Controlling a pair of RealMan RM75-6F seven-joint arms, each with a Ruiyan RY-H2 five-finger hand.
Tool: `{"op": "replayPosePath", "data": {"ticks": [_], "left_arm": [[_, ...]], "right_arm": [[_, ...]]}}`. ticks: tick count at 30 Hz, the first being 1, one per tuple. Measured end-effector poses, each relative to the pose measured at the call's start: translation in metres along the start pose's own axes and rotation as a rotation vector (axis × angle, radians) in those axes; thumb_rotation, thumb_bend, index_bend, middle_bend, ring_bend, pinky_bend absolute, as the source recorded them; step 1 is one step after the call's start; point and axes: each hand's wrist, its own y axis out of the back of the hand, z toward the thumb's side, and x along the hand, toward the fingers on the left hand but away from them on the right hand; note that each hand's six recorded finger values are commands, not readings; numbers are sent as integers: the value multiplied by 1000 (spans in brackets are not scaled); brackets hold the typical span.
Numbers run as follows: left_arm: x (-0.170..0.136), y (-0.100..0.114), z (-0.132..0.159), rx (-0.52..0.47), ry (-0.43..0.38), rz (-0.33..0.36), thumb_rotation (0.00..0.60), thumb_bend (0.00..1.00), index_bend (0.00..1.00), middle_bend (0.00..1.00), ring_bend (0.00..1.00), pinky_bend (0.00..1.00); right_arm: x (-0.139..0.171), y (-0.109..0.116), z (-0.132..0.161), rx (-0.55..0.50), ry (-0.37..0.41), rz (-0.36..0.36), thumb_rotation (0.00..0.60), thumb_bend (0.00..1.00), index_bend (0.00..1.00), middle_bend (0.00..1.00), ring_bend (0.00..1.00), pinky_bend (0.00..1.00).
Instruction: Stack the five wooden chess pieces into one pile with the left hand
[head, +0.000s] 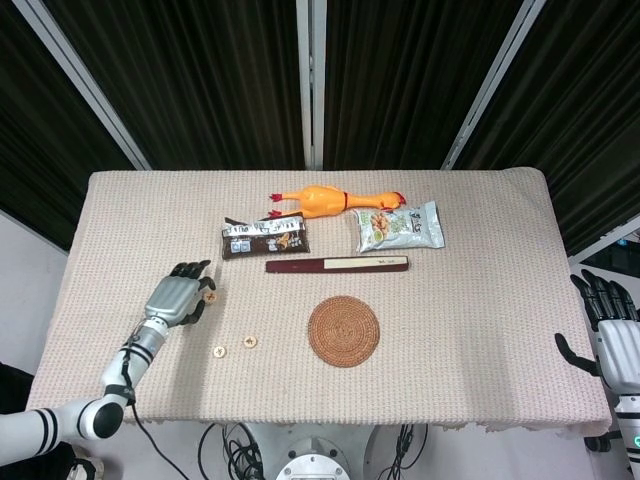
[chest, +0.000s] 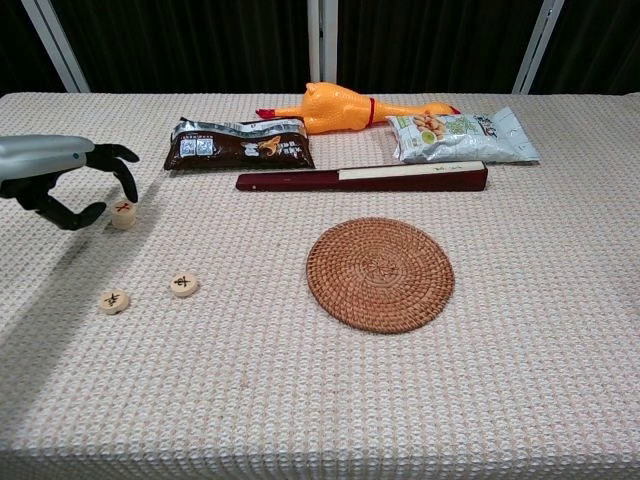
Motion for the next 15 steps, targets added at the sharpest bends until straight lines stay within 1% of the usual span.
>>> {"op": "replayPosePath", "data": {"ticks": [3,6,9,11,13,15], "left_arm": [[0,1,0,-6,-1,6,600,569,311,0,0,0],[-1,3,1,-8,-6,16,600,564,283,0,0,0],[-3,4,4,-15,-19,23,600,524,260,0,0,0],[-6,5,8,-17,-33,27,600,451,254,0,0,0],[-9,4,11,-11,-45,29,600,323,227,0,0,0],[-10,3,13,-3,-55,36,600,190,180,0,0,0]], "right_arm": [[0,0,0,0,0,0,600,282,0,0,0,0],[0,0,0,0,0,0,600,281,0,0,0,0],[0,0,0,-1,-1,-1,600,282,0,0,0,0],[0,0,0,-1,0,0,600,282,0,0,0,0],[0,0,0,0,0,1,600,282,0,0,0,0],[0,-1,0,-1,0,2,600,282,0,0,0,0]]}}
